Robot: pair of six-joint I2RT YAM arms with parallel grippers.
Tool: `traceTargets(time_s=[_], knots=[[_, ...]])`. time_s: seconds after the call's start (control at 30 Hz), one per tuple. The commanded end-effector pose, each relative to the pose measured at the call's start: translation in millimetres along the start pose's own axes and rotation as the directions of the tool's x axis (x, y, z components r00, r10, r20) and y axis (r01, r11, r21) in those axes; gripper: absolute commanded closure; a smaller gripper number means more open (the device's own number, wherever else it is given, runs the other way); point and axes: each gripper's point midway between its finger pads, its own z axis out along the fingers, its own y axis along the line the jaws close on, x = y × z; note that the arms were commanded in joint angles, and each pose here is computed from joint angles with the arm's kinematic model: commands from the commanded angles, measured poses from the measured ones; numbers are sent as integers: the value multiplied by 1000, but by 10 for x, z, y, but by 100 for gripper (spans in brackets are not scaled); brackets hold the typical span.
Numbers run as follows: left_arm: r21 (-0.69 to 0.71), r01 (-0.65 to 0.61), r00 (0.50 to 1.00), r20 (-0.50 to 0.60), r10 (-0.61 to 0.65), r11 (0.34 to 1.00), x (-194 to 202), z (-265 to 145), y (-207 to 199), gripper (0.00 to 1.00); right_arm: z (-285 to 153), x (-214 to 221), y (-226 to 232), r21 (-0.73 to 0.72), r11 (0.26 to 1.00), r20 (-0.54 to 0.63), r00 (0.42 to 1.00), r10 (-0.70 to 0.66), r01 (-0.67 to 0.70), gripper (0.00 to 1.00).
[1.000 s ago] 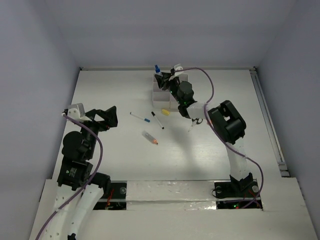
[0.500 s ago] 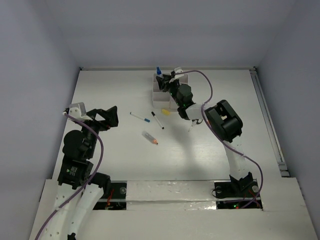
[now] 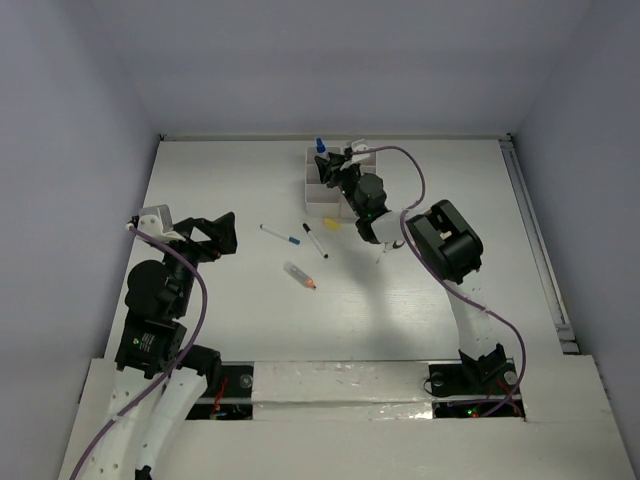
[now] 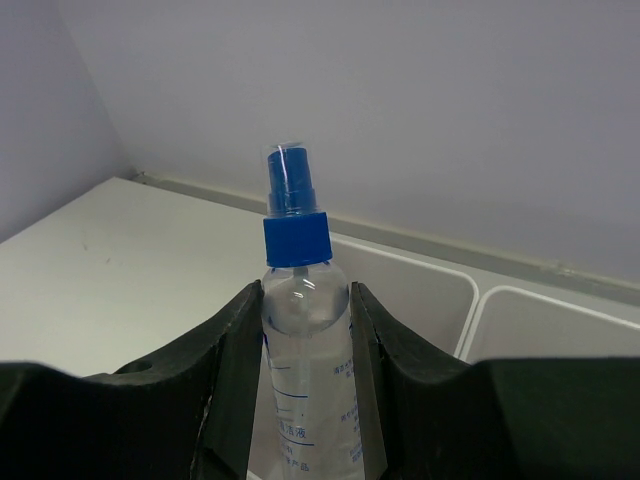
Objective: Sort the stationery into containers
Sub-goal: Place the stationery in the storage box.
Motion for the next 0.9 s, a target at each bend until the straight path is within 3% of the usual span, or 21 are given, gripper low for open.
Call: traceTargets(time_s=[0.0, 0.33, 0.47, 0.87], knots=[[32, -3, 999, 51, 2, 999, -134, 24, -78, 1, 19, -363, -32, 9, 1000, 132, 991, 18, -19, 73], [37, -3, 999, 54, 1, 999, -139, 16, -85, 1, -28, -455, -10, -2, 1000, 144, 990, 7, -7, 61], [38, -3, 999, 53, 1, 999, -138, 16, -87, 1, -58, -470, -6, -5, 1000, 147, 989, 5, -5, 51], [39, -1, 998, 56, -2, 999, -148, 24, -86, 1, -177, -708, 49, -28, 1000, 172, 985, 0, 5, 45]])
